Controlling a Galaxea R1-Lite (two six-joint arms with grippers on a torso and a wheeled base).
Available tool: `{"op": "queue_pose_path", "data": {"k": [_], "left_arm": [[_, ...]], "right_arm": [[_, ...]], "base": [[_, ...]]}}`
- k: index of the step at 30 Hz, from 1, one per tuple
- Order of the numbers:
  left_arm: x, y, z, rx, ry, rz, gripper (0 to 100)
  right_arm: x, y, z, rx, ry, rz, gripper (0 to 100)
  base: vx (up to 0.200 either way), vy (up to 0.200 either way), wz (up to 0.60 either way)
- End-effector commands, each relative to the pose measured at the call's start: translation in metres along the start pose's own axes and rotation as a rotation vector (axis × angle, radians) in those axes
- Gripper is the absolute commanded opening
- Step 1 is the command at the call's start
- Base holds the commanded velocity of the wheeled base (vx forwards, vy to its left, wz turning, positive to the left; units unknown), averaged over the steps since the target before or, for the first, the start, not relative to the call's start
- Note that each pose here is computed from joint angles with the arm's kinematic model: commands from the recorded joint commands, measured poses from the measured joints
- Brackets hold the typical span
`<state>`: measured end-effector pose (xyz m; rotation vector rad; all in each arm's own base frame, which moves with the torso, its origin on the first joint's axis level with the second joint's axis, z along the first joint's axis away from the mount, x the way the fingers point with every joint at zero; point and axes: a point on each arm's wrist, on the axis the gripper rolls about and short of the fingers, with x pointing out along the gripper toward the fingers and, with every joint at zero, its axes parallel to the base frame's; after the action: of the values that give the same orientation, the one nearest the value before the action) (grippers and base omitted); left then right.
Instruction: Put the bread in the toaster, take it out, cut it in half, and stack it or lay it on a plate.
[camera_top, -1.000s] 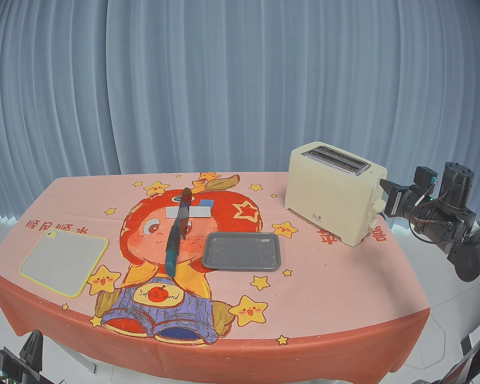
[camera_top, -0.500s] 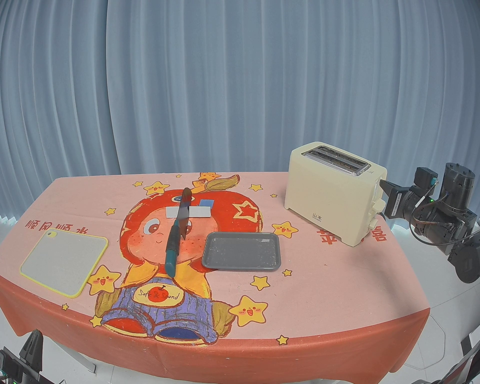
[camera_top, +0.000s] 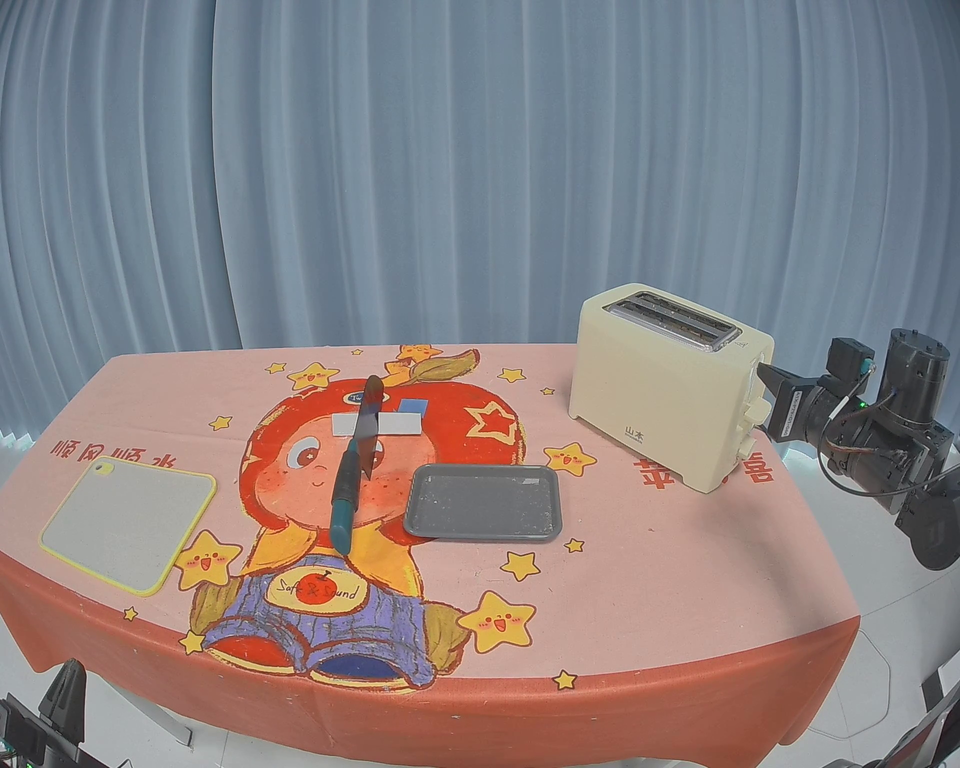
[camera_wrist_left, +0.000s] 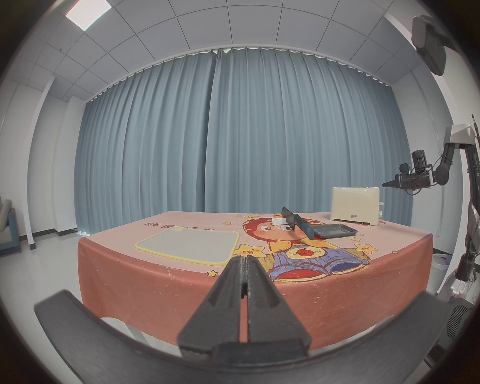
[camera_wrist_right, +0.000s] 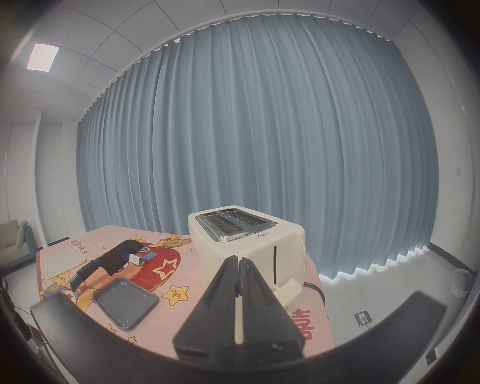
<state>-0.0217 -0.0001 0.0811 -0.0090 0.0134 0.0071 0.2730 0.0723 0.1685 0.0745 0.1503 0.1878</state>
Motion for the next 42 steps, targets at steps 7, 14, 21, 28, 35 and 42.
{"op": "queue_pose_path", "data": {"k": [7, 14, 21, 28, 35, 42], "left_arm": [[0.001, 0.0, -0.005, 0.0, 0.017, 0.001, 0], [0.001, 0.0, -0.005, 0.0, 0.019, 0.001, 0], [0.001, 0.0, -0.005, 0.0, 0.019, 0.001, 0], [0.001, 0.0, -0.005, 0.0, 0.017, 0.001, 0], [0.001, 0.0, -0.005, 0.0, 0.019, 0.001, 0], [0.001, 0.0, -0.005, 0.0, 0.019, 0.001, 0]], "right_arm": [[-0.002, 0.003, -0.002, -0.004, 0.009, 0.009, 0], [-0.004, 0.002, 0.0, -0.003, -0.001, 0.009, 0], [-0.006, 0.002, -0.003, -0.015, 0.012, 0.009, 0], [-0.006, 0.002, -0.005, -0.017, 0.018, 0.009, 0], [-0.006, 0.002, -0.006, -0.02, 0.022, 0.008, 0], [-0.009, 0.003, -0.013, -0.047, 0.047, 0.016, 0]], "base": [[0.0, 0.0, 0.0], [0.0, 0.0, 0.0], [0.0, 0.0, 0.0], [0.0, 0.0, 0.0], [0.0, 0.0, 0.0], [0.0, 0.0, 0.0]]}}
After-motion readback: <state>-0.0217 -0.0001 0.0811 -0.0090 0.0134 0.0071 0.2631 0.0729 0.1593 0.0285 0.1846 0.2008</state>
